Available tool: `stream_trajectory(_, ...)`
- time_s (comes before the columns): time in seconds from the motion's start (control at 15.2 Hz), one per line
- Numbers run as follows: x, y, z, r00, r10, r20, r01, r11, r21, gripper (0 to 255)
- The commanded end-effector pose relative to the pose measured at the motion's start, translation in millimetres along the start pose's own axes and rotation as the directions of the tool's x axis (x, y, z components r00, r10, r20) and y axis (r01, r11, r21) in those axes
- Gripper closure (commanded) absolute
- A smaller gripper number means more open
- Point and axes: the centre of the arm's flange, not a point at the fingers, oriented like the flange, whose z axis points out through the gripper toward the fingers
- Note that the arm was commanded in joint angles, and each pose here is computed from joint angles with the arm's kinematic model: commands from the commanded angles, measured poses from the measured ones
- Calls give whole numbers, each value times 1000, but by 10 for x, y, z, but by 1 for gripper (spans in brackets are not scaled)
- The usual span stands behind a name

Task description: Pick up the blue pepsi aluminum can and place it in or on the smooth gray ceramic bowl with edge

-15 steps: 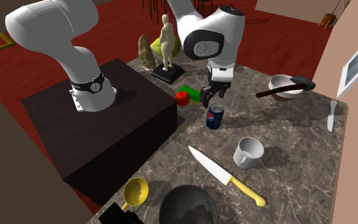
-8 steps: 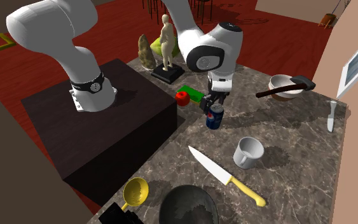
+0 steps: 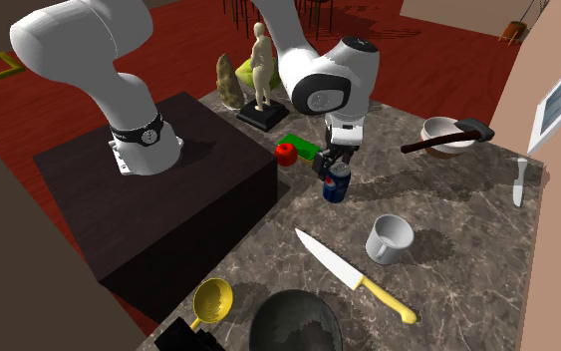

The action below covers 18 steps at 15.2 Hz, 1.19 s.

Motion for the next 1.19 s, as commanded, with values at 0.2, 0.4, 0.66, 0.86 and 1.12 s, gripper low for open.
stream_trajectory(0.2, 0, 0, 1, 1000, 0, 0, 0, 1000, 0, 255)
stream_trajectory(0.4, 0, 0, 1, 1000, 0, 0, 0, 1000, 0, 255)
stream_trajectory(0.66, 0, 1, -52, 1000, 0, 0, 0, 1000, 0, 255)
stream_trajectory(0.86, 3, 1, -211, 1000, 0, 0, 0, 1000, 0, 255)
stream_trajectory(1.12, 6, 2, -422, 1000, 0, 0, 0, 1000, 0, 255)
